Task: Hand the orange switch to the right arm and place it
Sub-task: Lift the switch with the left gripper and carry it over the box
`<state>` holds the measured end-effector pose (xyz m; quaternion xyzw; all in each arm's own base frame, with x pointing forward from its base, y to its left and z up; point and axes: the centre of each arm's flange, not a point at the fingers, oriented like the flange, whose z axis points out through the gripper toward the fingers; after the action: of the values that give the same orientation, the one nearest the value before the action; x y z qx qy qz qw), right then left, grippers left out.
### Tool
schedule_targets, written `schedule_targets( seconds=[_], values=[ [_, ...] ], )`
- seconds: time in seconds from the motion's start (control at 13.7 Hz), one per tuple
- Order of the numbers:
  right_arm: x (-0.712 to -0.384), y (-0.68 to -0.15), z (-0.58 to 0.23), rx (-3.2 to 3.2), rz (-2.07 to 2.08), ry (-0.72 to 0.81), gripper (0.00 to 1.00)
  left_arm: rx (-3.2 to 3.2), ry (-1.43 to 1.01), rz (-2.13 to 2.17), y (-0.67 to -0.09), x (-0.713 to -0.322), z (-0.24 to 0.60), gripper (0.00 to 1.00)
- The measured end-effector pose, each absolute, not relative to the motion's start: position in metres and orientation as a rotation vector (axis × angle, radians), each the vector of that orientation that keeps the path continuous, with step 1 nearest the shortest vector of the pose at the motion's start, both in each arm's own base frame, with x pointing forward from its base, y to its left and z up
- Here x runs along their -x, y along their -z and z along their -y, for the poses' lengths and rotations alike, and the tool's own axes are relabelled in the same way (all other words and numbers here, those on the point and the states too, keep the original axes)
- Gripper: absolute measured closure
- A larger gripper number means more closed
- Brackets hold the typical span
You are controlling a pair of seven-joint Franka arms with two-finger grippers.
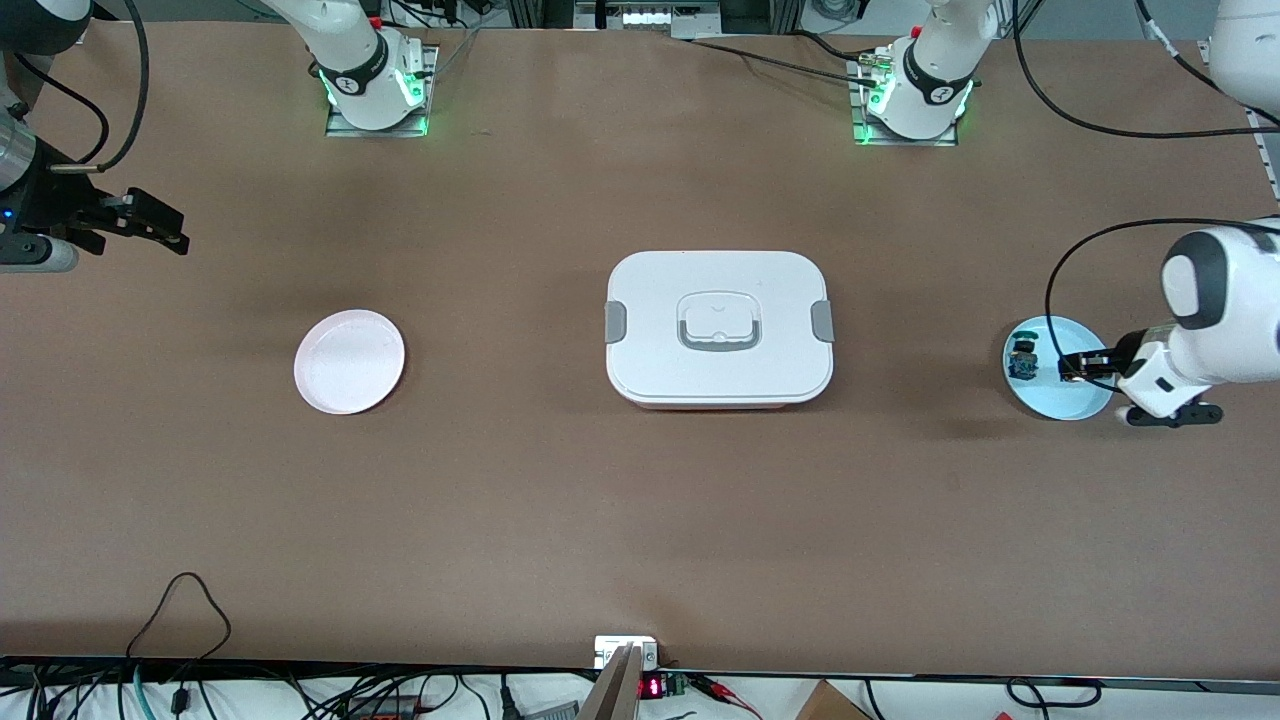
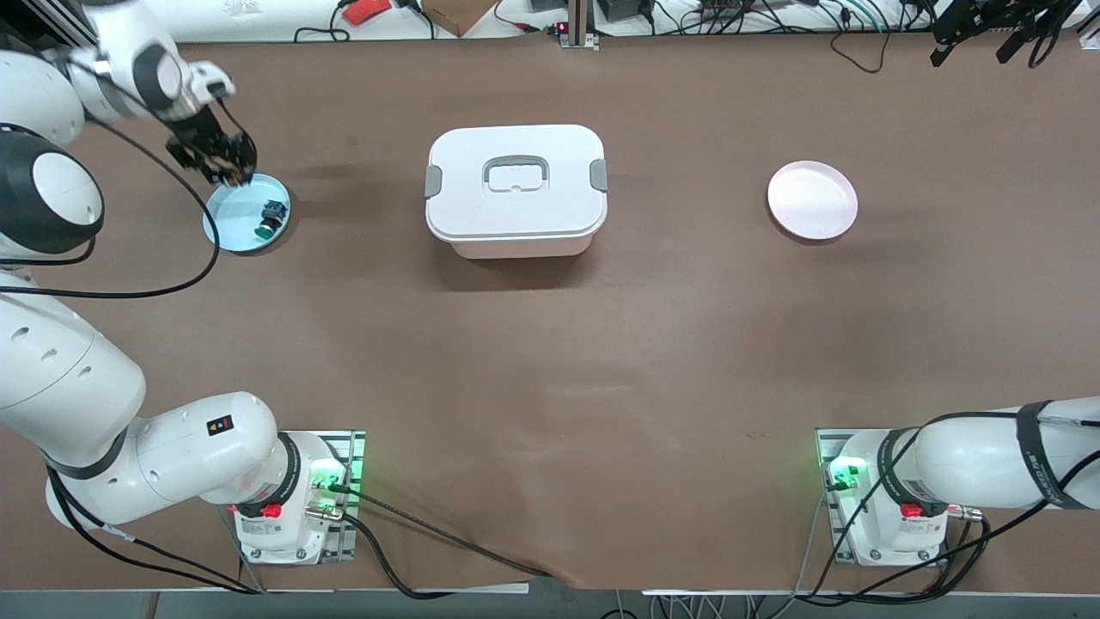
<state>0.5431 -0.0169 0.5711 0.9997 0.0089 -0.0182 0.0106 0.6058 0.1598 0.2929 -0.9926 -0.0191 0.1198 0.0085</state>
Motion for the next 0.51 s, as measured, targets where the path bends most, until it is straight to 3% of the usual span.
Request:
schedule_targets(
  seconds=[0.29,0.51],
  values=[
    [-0.543,-0.571,0.017,-3.120,-0.028,0.057,0.00,3.112,-0.529,-0.078,-0.364,-0.622,-0.110,0.28],
    [-0.543,-0.573,0.017,-3.120,-0.027,0.051,0.00,3.232,-0.615,-0.275,-0.382,-0.624,-0.017,0.28]
  ],
)
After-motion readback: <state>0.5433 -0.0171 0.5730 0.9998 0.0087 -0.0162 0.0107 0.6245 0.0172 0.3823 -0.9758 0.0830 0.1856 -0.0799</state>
